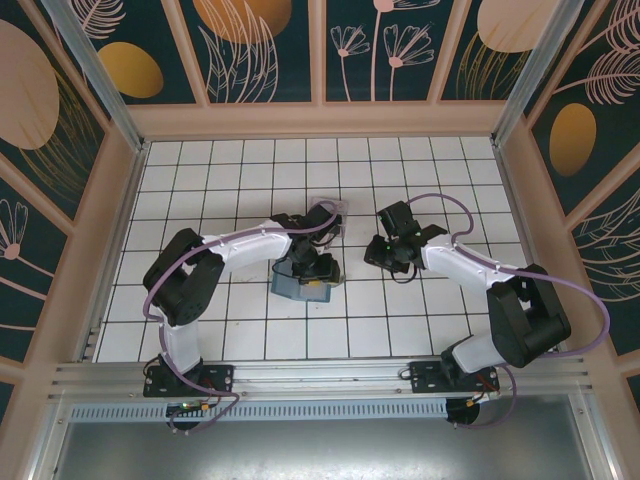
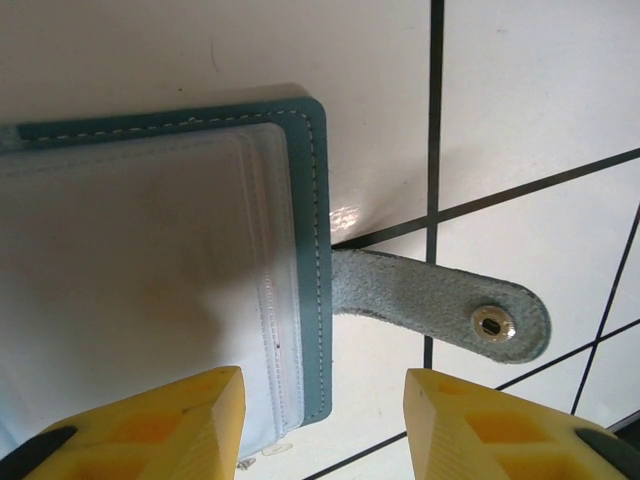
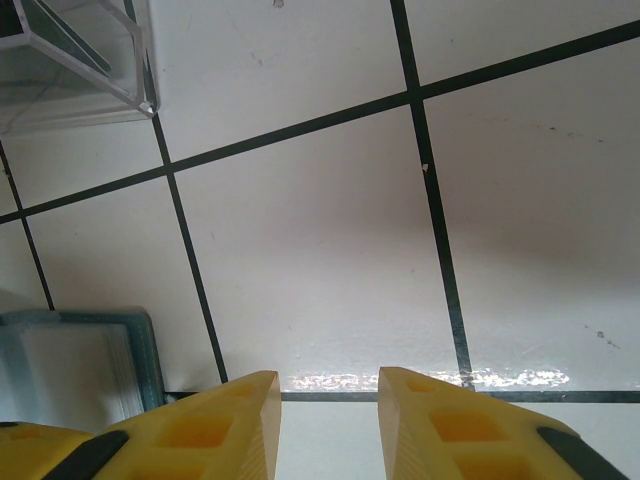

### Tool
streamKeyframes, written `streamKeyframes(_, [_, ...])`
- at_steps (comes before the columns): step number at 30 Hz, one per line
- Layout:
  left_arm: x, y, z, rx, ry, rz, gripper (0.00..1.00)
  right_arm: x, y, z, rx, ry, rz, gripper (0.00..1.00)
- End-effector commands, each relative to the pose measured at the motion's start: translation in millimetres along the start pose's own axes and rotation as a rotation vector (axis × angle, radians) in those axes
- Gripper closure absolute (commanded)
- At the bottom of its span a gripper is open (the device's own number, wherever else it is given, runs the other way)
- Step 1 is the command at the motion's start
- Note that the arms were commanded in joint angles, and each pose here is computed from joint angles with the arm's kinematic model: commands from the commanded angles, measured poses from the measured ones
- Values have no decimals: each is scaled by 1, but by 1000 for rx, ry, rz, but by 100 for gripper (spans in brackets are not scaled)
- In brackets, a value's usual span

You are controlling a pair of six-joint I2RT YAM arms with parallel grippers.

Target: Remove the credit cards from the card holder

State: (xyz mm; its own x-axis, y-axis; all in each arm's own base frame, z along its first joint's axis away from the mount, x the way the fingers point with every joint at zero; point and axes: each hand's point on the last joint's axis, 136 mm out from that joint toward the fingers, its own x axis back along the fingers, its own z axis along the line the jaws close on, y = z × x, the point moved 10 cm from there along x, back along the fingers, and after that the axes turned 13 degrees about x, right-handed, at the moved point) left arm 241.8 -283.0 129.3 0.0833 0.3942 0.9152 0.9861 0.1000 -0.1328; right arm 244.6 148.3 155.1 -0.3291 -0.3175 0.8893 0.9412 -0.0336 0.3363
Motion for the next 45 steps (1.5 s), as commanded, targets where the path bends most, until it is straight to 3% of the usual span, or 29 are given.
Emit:
streamKeyframes(1, [-12, -1, 7, 11, 34, 25, 53, 8, 3, -1, 13, -2, -18, 68])
streamKeyframes(16, [4, 5, 26, -8, 322, -112, 52, 6, 3, -1, 17, 1, -14, 68])
streamKeyframes(45, [17, 3, 23, -39, 482, -180, 49, 7, 3, 0, 18, 8, -17, 68])
